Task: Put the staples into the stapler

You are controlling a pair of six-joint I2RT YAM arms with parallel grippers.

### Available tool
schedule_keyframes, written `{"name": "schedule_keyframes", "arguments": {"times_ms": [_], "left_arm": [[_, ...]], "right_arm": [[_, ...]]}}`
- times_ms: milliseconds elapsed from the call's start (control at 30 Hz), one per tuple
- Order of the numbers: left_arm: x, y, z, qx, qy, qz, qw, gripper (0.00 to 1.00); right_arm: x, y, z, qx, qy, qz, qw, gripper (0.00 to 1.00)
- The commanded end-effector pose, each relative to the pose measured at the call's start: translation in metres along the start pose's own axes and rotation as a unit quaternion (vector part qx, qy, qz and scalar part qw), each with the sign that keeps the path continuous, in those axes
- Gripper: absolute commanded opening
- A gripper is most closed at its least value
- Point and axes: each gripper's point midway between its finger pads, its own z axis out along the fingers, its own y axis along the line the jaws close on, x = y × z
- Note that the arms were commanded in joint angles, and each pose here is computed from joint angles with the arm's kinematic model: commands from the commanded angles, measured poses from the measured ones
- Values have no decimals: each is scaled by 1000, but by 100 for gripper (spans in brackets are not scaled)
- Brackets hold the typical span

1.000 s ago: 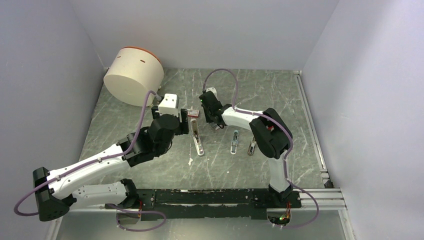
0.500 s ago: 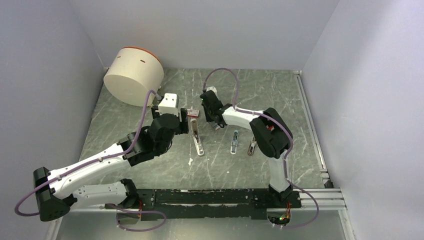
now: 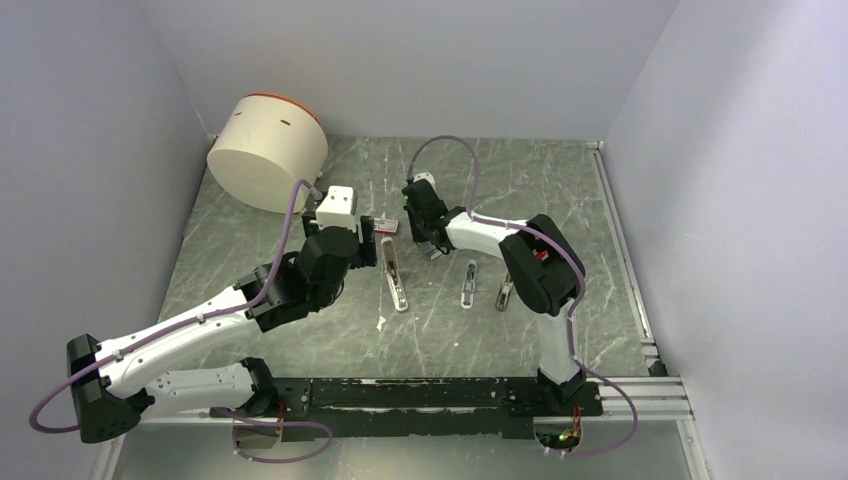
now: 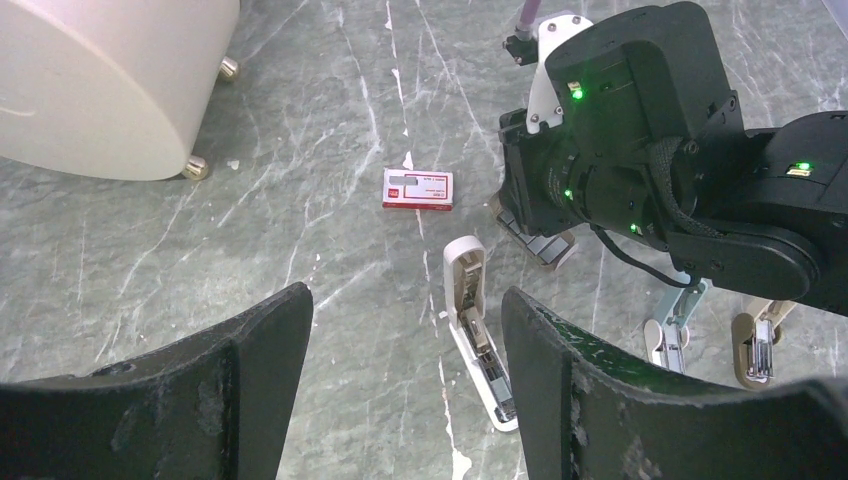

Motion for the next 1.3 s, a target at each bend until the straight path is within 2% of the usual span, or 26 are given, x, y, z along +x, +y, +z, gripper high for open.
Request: {"name": "schedule_keyframes", "arguments": {"times_ms": [0, 500, 667, 867, 1067, 1267], "left_arm": [[-6, -2, 2, 3, -8, -4, 1000, 74], [-7, -1, 1, 4, -9, -8, 1000, 74], [-7, -1, 2, 4, -9, -8, 1000, 74], [-7, -1, 2, 2, -8, -7, 1000, 74], [-9, -2, 1, 5, -10, -9, 1000, 74], [-12, -2, -2, 11, -12, -16, 1000, 74]], "right_arm": [[-4, -3, 1, 3, -4, 0, 1000, 20], [-23, -6, -18, -1, -58, 20, 998, 19], [-34, -4, -21, -13, -93, 29, 995, 19], [-34, -5, -20, -8, -94, 32, 995, 19], [-36, -2, -44, -22, -98, 45, 994, 20], [-3, 11, -72, -34, -62, 47, 996, 20]]}}
